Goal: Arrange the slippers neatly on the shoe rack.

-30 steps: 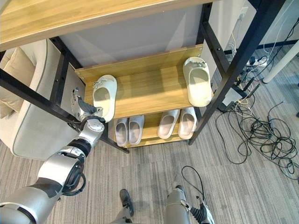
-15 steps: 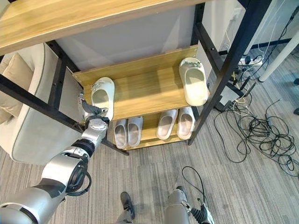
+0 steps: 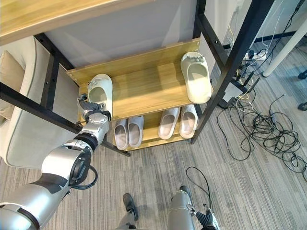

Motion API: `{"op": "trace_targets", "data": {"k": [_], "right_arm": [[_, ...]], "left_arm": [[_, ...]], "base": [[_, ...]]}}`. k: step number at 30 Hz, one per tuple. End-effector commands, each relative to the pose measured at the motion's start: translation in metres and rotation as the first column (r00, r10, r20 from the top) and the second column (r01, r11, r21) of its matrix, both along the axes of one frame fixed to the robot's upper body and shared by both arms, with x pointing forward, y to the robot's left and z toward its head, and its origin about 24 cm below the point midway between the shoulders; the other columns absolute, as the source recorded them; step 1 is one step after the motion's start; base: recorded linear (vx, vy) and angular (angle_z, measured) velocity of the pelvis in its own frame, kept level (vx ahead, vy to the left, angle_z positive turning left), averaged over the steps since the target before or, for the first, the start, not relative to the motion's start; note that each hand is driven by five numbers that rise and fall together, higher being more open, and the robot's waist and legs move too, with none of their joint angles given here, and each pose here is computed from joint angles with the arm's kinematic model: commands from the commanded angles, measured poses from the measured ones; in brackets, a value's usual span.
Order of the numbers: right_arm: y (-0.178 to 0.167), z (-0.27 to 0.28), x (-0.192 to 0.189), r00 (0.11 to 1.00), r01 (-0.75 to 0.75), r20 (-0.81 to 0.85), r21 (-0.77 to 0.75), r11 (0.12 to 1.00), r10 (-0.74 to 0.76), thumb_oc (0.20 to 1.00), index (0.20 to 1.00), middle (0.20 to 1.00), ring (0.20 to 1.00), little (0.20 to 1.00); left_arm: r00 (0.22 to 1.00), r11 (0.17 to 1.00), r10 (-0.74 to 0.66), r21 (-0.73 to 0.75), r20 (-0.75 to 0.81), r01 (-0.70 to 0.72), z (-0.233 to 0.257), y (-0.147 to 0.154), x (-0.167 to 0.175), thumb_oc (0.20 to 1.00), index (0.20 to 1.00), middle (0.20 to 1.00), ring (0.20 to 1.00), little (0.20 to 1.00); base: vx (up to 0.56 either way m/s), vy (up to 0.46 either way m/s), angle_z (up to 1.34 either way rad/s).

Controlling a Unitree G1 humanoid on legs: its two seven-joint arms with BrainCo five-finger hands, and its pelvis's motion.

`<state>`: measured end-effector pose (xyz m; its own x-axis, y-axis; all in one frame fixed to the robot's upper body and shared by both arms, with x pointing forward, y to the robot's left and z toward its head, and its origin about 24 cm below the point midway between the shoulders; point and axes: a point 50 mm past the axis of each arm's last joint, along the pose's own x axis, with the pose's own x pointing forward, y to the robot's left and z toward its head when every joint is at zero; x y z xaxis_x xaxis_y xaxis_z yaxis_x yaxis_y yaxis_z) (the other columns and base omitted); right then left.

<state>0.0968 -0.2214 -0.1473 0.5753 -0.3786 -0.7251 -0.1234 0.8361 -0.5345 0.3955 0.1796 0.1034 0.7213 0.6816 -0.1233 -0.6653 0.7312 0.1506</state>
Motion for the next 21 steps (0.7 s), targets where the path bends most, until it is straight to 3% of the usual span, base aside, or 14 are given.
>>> {"op": "trace_targets", "data": {"k": [1,21], "right_arm": [[0.054,0.018,0.073,0.978,-0.046,0.207,0.148,0.988,0.014,1.000,1.000,1.000,1.000,1.000],[0.060,0.021,0.090,0.980,-0.022,0.197,0.170,0.985,-0.012,1.000,1.000,1.000,1.000,1.000]], "left_arm": [[0.996,0.993,-0.047,-0.106,0.082,0.056,0.049,-0.012,0.018,0.200,0.200,0.200,0.200,0.200],[0.996,0.979,-0.079,-0.189,-0.032,0.071,0.019,-0.041,0.010,0.200,0.200,0.200,0.200,0.200]], "base": [[0.02,0.003,0.04],[0.01,-0.015,0.00]]}}
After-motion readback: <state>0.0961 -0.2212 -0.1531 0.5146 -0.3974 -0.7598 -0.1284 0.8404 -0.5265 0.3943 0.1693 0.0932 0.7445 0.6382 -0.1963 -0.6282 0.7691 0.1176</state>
